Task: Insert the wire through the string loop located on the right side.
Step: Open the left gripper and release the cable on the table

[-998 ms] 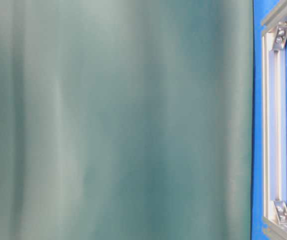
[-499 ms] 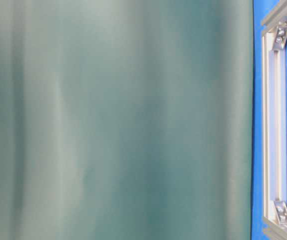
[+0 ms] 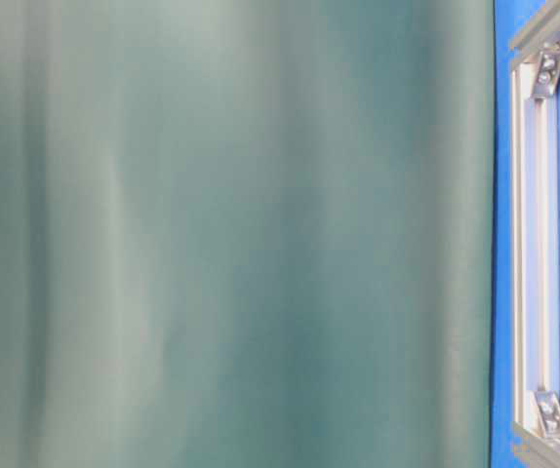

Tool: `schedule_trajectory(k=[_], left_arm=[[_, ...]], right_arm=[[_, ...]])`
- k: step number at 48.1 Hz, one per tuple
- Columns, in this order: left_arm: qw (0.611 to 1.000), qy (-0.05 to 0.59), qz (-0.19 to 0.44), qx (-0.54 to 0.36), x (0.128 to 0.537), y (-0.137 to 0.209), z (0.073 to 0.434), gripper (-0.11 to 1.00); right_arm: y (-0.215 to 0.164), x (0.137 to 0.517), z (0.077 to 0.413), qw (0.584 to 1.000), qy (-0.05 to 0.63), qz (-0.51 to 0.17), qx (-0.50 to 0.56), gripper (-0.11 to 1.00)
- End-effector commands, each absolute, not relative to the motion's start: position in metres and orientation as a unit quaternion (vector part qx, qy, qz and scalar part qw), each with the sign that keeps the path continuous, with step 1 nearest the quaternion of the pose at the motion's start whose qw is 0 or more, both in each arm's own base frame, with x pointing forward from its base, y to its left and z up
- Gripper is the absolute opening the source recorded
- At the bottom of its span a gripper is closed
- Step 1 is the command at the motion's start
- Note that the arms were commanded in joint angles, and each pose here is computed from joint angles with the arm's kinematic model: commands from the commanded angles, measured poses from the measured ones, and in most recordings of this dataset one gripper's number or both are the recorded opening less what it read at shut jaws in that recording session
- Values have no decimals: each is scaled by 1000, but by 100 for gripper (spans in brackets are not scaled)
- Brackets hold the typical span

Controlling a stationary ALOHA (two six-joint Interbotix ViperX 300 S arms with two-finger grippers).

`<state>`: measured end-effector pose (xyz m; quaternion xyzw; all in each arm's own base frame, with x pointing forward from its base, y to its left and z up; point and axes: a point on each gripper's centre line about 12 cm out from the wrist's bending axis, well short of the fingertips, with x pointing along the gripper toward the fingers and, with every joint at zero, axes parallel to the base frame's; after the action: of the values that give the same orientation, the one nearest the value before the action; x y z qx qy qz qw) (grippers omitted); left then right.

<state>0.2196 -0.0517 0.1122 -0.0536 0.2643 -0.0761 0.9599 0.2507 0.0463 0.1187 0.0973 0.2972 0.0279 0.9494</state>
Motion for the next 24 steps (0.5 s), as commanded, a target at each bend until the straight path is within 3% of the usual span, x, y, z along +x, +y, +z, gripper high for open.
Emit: schedule_trajectory(k=[1, 11, 24], left_arm=[[963, 254, -74, -58, 224, -52, 117, 26], [961, 263, -57, -61, 224, -44, 115, 84], [960, 268, -54, -62, 223, -42, 118, 80]], right_arm=[[48, 256, 127, 954, 281, 30, 101, 95], [48, 257, 132, 956, 274, 32, 100, 95], [48, 257, 141, 959, 263, 36, 102, 95]])
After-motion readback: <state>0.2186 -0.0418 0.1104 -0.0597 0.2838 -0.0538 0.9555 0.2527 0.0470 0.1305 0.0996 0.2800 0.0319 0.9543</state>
